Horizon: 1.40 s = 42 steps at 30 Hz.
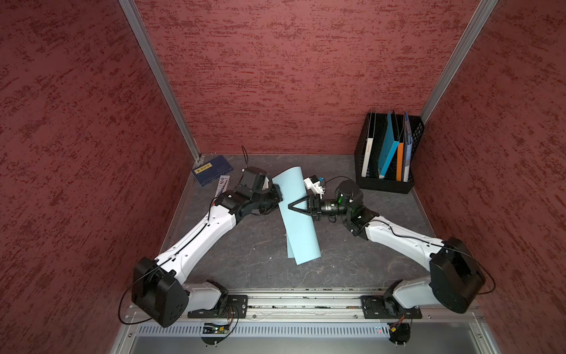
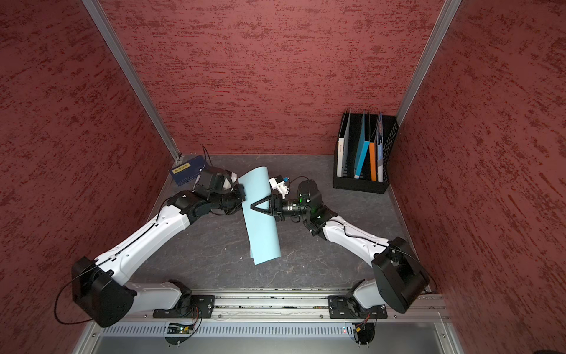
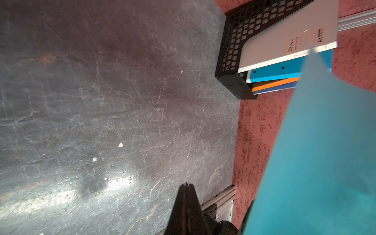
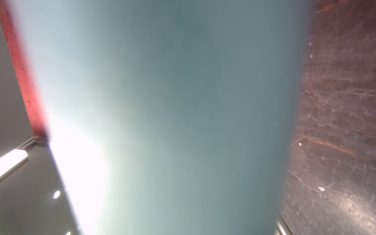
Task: Fold the rectangular paper in half along the long edge
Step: Fold the paper.
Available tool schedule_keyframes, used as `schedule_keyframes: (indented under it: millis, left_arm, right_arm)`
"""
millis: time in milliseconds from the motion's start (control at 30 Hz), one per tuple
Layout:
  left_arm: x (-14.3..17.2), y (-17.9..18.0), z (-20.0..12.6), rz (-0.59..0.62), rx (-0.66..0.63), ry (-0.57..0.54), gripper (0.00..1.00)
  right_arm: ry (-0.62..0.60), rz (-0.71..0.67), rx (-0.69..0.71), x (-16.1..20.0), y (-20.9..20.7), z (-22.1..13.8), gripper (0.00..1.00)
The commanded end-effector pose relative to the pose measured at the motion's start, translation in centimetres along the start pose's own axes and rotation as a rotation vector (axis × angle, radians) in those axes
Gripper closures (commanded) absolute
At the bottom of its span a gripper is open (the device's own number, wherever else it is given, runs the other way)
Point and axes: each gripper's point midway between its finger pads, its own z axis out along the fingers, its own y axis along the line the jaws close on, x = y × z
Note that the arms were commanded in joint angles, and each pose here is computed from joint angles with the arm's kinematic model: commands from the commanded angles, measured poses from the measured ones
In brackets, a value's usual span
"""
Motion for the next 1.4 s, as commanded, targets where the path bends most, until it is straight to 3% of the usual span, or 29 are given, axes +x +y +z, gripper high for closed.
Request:
schedule_keyframes:
  millis: [0,167,600,700,833,900,1167,1367]
  left_arm:
    - [-1.3,-2.4,-1.6,0.056,0.086,-0.059,0.93]
    - [-1.4,-2.5,-2.0,0.059,0.090,-0.061,0.89]
    - [-3.1,-2.5,-5.7,0.067,0.147,-0.159,0.64]
    - [-3.3,-3.0,-7.1,0.075,0.202,-0.177,0.67]
    - [-3.2,-4.5,-9.9,0.100,0.337,-0.202,0.86]
    - [-2.9,-5.6,-11.3,0.122,0.398,-0.210,0.89]
    - [-1.5,-11.0,-14.9,0.175,0.691,-0.163,0.87]
    - [-1.0,-12.2,-15.1,0.183,0.743,-0.118,0.80]
  right_arm:
    - [0.009,-0.063,-0.064,-0.1,3.1,-0.1,0.47]
    - [0.003,-0.060,-0.064,-0.2,3.1,-0.3,0.48]
    - [-0.045,-0.095,-0.110,-1.4,5.8,-1.6,0.50]
    - [-0.065,-0.105,-0.135,-2.1,6.9,-2.1,0.50]
    - [-0.085,-0.124,-0.153,-3.2,8.3,-2.6,0.50]
    - [-0.087,-0.136,-0.160,-3.6,9.0,-2.8,0.49]
    - [-0.088,-0.139,-0.143,-4.4,9.4,-2.8,0.49]
    - [-0.100,-0.147,-0.144,-4.8,9.8,-3.2,0.49]
